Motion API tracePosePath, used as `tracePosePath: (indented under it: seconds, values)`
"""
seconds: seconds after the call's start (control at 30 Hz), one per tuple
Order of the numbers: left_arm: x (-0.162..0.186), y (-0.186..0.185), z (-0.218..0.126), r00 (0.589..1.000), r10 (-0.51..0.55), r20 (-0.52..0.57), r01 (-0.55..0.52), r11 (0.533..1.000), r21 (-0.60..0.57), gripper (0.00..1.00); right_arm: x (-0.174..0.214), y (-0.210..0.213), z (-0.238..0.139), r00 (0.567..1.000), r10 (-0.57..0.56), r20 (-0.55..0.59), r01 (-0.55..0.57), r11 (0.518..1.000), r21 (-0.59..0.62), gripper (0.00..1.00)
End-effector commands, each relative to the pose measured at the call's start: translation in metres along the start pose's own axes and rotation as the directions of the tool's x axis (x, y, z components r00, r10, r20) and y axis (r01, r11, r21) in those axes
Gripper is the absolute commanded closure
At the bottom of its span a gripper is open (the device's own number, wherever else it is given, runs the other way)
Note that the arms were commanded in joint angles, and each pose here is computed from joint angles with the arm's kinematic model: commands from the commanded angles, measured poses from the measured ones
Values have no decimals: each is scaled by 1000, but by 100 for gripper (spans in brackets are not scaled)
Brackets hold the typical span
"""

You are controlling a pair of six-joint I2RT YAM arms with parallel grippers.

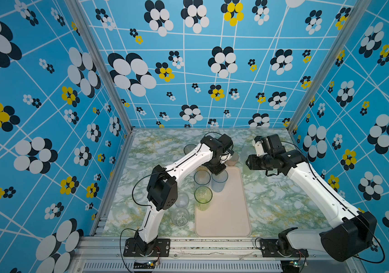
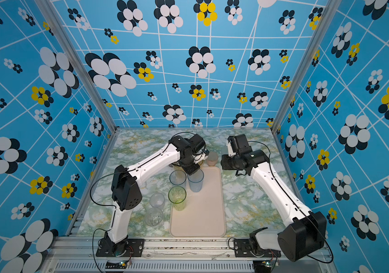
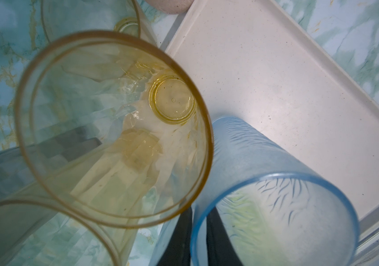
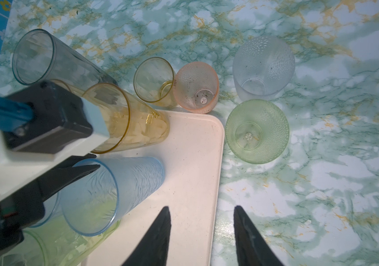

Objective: Place the glasses into the tray
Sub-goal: 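Lower the tall blue glass onto the tray and open the left gripper, then raise the left gripper off the blue glass while the right gripper reaches farther out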

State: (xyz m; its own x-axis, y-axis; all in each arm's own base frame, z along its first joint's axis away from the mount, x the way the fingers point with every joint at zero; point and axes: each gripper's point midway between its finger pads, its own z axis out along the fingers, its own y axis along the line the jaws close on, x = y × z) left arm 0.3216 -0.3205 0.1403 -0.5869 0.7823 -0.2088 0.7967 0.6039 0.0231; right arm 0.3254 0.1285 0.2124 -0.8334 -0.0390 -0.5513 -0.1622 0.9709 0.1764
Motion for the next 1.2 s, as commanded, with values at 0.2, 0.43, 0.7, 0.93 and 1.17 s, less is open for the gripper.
tracePosePath:
  seconds: [0.2, 0.43, 0.7, 0.93, 1.17]
  values:
    - [-5, 0, -37, 997, 17, 72, -15, 999, -36, 82, 0, 0, -3, 1000, 1, 19, -1, 1000, -10, 52]
    - [-6, 3, -56, 993, 17, 115, -10, 998, -57, 80, -2, 1, -3, 1000, 3, 21, -2, 1000, -16, 52]
    - [-7, 13, -118, 957, 9, 291, 20, 995, -99, 81, -10, 4, -7, 999, -4, 34, 5, 1000, -22, 52]
    - [19, 54, -182, 820, -166, 548, 232, 971, -52, 79, -34, 21, -13, 998, -29, 63, 34, 996, -80, 52]
    - [92, 114, -200, 602, -395, 694, 523, 852, 32, 77, -64, 63, -13, 988, -130, 81, 140, 982, -130, 53]
